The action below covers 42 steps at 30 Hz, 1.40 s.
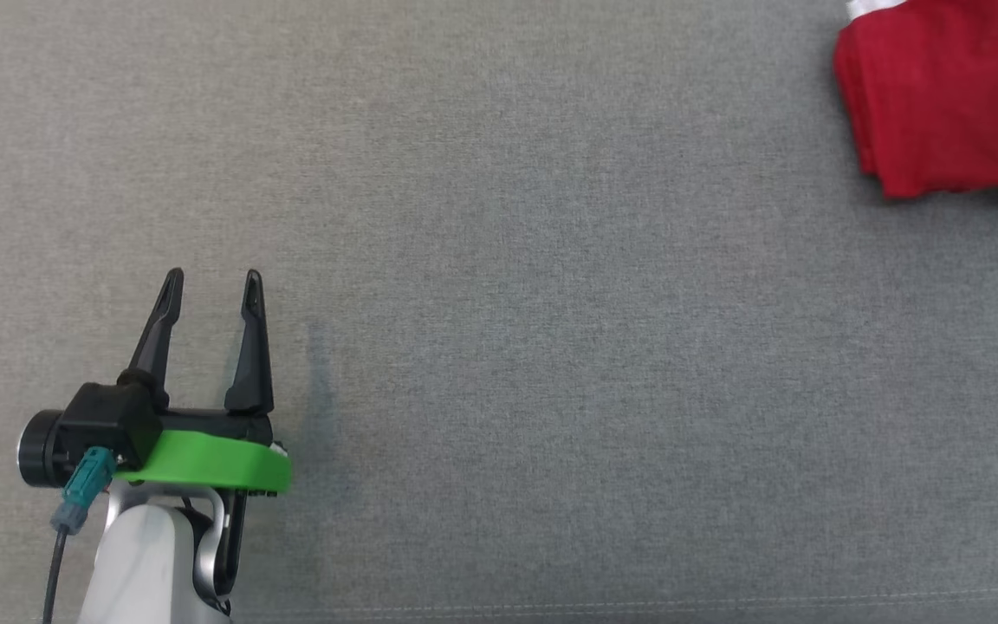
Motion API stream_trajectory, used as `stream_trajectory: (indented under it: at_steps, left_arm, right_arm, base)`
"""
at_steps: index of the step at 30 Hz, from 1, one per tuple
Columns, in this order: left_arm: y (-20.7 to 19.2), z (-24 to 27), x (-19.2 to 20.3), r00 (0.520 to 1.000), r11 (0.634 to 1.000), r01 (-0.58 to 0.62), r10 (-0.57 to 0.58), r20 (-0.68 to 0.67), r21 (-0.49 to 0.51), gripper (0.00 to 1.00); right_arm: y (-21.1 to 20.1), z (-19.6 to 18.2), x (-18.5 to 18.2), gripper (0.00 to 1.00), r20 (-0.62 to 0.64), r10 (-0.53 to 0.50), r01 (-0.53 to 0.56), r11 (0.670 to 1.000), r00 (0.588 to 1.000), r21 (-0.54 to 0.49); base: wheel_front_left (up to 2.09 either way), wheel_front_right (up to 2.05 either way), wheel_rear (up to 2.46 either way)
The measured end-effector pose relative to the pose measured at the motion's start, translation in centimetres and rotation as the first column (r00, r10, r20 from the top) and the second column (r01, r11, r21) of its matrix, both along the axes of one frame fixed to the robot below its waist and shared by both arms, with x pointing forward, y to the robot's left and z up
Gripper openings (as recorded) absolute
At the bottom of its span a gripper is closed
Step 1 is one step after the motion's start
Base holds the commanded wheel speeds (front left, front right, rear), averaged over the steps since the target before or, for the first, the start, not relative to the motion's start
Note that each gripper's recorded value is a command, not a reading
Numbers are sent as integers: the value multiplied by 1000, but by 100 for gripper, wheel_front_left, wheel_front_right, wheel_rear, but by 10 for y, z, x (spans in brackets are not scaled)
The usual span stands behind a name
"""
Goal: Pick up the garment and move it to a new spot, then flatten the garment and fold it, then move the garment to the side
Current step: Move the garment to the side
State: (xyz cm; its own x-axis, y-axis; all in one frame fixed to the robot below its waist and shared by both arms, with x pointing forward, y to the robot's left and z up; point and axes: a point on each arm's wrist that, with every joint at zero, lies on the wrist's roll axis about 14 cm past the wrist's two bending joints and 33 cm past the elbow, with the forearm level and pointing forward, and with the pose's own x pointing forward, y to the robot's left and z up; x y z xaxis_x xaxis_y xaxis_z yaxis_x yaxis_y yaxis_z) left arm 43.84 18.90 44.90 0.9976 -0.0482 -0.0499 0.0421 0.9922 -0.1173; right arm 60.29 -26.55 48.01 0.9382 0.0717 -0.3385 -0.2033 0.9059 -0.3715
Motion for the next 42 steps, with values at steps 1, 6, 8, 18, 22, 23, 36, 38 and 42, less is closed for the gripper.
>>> stream_trajectory:
  at_steps: [1, 6, 8, 18, 22, 23, 36, 38, 42]
  left_arm:
    - [-4, -2, 4, 1000, 1000, 15, -15, -1, 3, 100]
    - [-16, -12, 19, 997, 997, 73, -73, -11, 19, 100]
    - [-19, -17, 23, 996, 996, 87, -87, -17, 20, 100]
    - [-27, -25, 28, 992, 992, 125, -125, -24, 26, 100]
    - [-24, -32, 28, 992, 992, 122, -121, -41, 28, 100]
    - [-24, -33, 28, 992, 992, 121, -119, -44, 29, 100]
    - [-15, -26, 18, 996, 996, 83, -82, -46, 24, 100]
    - [-14, -23, 12, 996, 997, 73, -72, -45, 19, 100]
    - [-9, -15, -2, 998, 999, 50, -50, -40, 14, 100]
  right_arm:
    - [-12, 1, 2, 0, -1, -19, 19, 1000, 1000, -12]
    - [-65, 3, 4, 0, -21, -113, 111, 991, 993, -77]
    - [-80, 2, 4, 0, -30, -150, 148, 986, 988, -80]
    - [-119, 2, 6, 0, -38, -239, 232, 963, 970, -134]
    - [-125, -10, 8, 38, -66, -259, 245, 954, 964, -172]
    - [-127, -15, 7, 98, -80, -269, 252, 952, 960, -175]
    - [-73, 28, 19, 100, 157, -123, 133, 990, 980, -56]
    - [-55, 32, 15, 100, 177, -94, 99, 995, 980, -21]
    - [-14, 53, 3, 100, 255, -22, 7, 998, 967, 59]
  base:
    - [0, 0, 0]
    - [0, 0, 0]
    - [0, 0, 0]
    - [0, 0, 0]
    - [0, 0, 0]
    - [0, 0, 0]
    - [0, 0, 0]
    - [0, 0, 0]
    - [0, 0, 0]
